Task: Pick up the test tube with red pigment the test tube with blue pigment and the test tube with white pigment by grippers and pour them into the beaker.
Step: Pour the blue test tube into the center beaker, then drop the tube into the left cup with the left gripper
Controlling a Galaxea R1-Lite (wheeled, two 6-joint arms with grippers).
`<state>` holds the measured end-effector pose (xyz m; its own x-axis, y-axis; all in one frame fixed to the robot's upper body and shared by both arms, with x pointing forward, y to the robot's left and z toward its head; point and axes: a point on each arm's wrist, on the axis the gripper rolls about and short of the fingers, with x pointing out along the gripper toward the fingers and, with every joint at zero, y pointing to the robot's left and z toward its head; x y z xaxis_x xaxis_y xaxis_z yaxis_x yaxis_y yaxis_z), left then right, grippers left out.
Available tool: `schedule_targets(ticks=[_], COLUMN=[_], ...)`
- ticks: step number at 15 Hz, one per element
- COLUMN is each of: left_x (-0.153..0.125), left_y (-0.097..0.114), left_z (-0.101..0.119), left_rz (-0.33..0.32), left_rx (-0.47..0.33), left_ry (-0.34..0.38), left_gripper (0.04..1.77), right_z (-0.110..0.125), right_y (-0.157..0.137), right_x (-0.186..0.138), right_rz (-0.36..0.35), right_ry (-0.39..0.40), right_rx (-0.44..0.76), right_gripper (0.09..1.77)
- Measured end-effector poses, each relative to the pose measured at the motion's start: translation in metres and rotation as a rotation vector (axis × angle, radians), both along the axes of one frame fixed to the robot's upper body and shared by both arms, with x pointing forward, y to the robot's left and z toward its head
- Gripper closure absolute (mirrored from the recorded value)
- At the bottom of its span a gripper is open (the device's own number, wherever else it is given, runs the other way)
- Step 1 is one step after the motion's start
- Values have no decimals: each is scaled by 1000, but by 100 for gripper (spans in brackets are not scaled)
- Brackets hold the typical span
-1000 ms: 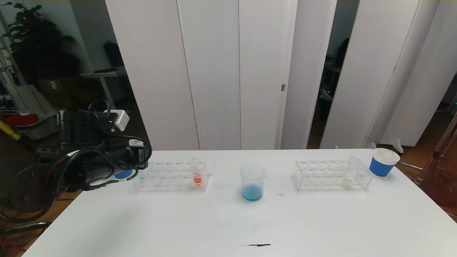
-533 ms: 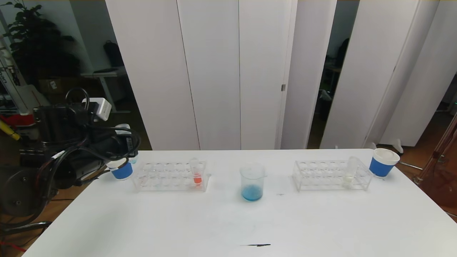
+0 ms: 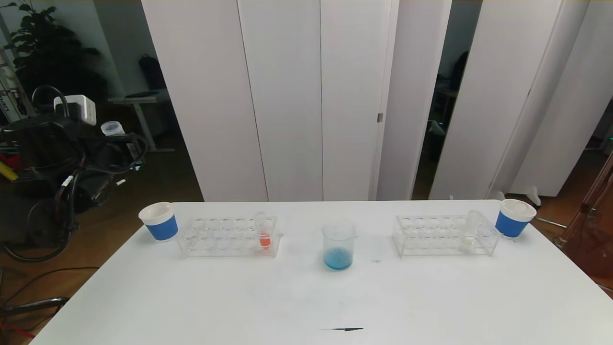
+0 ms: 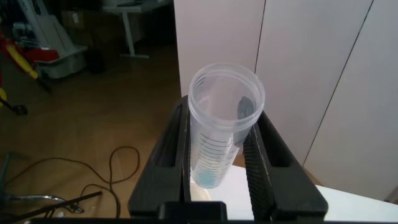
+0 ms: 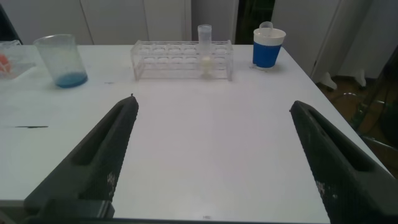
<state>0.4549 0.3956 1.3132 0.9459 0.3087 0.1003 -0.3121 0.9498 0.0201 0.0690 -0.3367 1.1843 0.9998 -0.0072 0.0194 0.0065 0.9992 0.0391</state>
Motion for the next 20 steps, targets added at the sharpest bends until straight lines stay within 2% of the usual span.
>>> schedule_targets(ticks=[4,13,20], left_x=[23,62,73], left_y=[17,35,44], left_z=[-33,-110,-152], left_rz=[35,57,71], left_rx=[-3,-10,-29], left_ry=[4,63,142], left_gripper=[123,123,123], right_z=[0,0,0], right_y=[0,0,0], right_x=[0,0,0], right_rz=[0,0,0], right_ry=[0,0,0], right_rx=[-1,0,-1], right_gripper=[11,11,11])
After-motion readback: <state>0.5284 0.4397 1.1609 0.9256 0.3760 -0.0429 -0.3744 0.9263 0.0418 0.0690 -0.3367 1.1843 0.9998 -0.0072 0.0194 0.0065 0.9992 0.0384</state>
